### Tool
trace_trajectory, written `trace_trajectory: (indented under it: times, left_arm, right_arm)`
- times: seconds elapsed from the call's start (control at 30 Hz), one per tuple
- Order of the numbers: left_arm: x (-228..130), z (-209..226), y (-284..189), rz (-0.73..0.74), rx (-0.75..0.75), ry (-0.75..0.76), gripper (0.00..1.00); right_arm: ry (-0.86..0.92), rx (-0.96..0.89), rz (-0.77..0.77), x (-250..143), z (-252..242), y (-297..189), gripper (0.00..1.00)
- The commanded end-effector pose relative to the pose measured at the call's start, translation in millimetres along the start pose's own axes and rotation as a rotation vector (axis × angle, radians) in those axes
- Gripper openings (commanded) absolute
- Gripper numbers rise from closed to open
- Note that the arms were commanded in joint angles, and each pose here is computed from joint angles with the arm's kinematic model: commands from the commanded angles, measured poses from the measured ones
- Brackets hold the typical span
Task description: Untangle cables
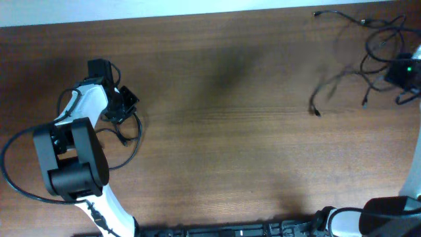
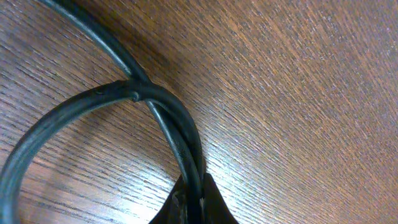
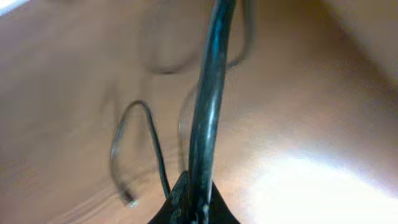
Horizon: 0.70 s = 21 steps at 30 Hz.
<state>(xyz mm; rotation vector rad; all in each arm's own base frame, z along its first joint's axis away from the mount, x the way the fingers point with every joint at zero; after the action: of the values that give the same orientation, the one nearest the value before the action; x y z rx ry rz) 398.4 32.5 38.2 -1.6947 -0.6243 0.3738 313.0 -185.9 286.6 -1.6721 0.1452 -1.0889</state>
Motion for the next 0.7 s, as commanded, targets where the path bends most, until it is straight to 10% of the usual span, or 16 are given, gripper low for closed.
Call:
trace_trajectory:
  times: [0.0, 0.17, 0.5, 0.57, 0.6, 0.67]
  left_arm:
    - [-7.4, 11.6, 10.9, 0.03, 0.051, 0.029, 0.0]
    - [-14.4, 0.3, 12.8, 0.037, 0.048, 0.09, 0.0]
    - [-27.8, -45.8, 16.3, 0.045, -0.099, 0.184, 0.0]
    - [-33.4, -61.0, 14.9, 0.067, -0.191, 0.26, 0.0]
    - [-36.7, -66.4, 13.7, 0.082, -0.231, 0.294, 0.0]
    - [-43.0, -75.6, 10.8, 0.109, -0.309, 0.358, 0.0]
  right_arm:
    - [0.335, -0.496, -0.169, 17.6, -77.0, 1.1, 0.04]
    - [0.441, -0.606, -0.194, 23.6, -120.8, 7.8, 0.04]
    - [0.425, -0.429, 0.249, -74.4, -105.1, 132.3, 0.05]
    - [0.417, -0.434, 0.289, -86.8, -104.4, 147.4, 0.51]
    - [0.419, -0.429, 0.287, -85.3, -103.9, 146.8, 0.99]
    - [0.43, -0.392, 0.288, -74.3, -99.4, 132.4, 0.99]
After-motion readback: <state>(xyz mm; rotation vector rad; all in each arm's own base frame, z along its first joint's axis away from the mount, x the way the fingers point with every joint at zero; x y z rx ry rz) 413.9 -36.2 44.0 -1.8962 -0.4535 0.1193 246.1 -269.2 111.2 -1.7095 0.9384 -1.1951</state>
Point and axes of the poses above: each gripper's point midway between its finger pads, its own y axis out along the fingers, its own z axis along the line the jaws close on, x = y × z, the point moved 4 cm from there along -y, back along the fingers, and after that the axes turned 5 degrees about y, right-handed, at the moved point
